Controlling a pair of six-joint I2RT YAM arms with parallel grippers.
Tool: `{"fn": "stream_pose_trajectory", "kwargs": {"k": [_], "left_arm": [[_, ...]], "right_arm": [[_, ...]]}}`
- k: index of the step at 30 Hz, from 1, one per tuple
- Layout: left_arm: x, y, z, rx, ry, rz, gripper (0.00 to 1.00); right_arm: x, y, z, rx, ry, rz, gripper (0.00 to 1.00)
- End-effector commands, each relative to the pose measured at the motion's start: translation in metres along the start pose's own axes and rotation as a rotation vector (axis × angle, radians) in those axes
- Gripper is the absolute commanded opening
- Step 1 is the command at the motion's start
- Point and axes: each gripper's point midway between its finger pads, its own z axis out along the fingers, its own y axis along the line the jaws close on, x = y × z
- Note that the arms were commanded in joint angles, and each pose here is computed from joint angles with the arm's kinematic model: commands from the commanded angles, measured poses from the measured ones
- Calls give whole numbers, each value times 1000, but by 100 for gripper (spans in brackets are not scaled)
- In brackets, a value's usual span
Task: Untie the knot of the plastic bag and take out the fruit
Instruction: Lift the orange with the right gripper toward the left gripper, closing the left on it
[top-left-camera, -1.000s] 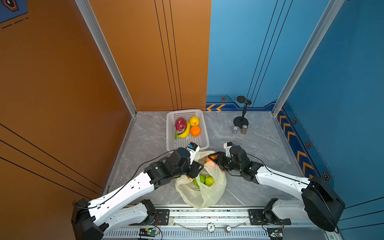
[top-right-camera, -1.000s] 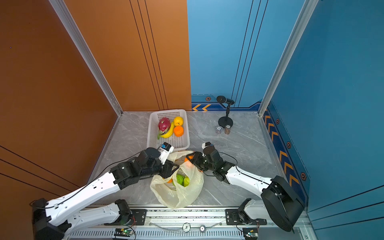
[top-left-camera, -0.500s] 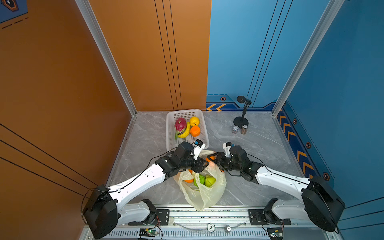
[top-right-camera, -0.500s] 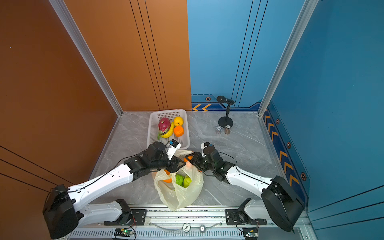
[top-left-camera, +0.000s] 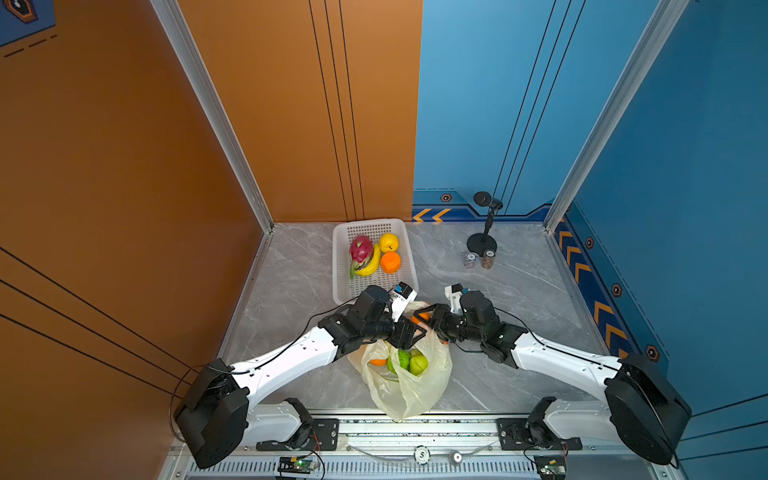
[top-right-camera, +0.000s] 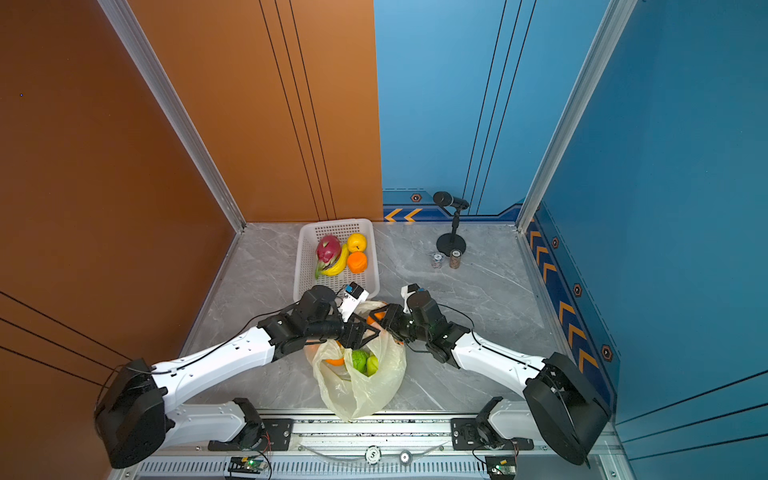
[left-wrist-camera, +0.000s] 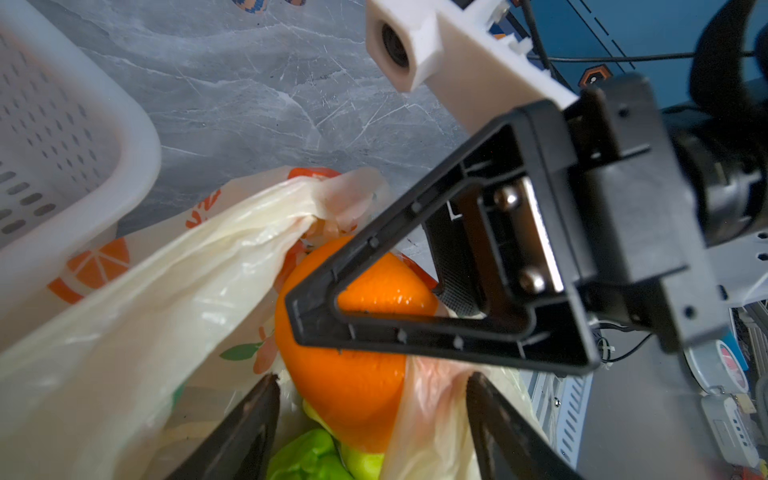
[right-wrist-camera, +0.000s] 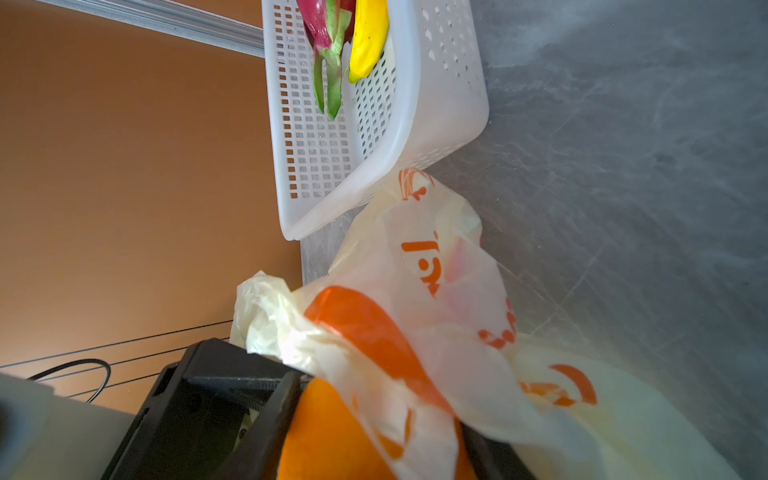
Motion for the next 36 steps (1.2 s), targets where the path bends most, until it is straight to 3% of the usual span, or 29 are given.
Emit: {"fn": "stream_pose_trajectory", "kwargs": {"k": [1,4,7,10,14,18,23,29,36], "left_arm": [[-7,-4,-22,0,-58,9,74],[-8,3,-36,-39,-104,-4,73],[-5,20,-38,-103,-110,-44,61],[1,43,-34,-202,-68,-113,44],[13,48,-21,-205,10,-128,39],[14,29,-10,-93,29,-88,41],[20,5,-7,33,22,-35,51],[11,0,-1,57,-1,-7,56],[1,-28,12,149,-23,74,77]], "right_arm": [[-5,10,-5,-19,-18,-13,41],[-5,10,-3,-21,-14,-11,41],[-4,11,-3,-24,-10,-13,41],[-4,13,-3,-28,-7,-13,41],[-4,14,-5,-26,-11,-21,40],[-5,13,-8,-21,-20,-24,41],[-6,12,-8,-17,-28,-22,41],[-7,14,-7,-21,-28,-19,41],[-6,12,-9,-20,-29,-16,41]]}}
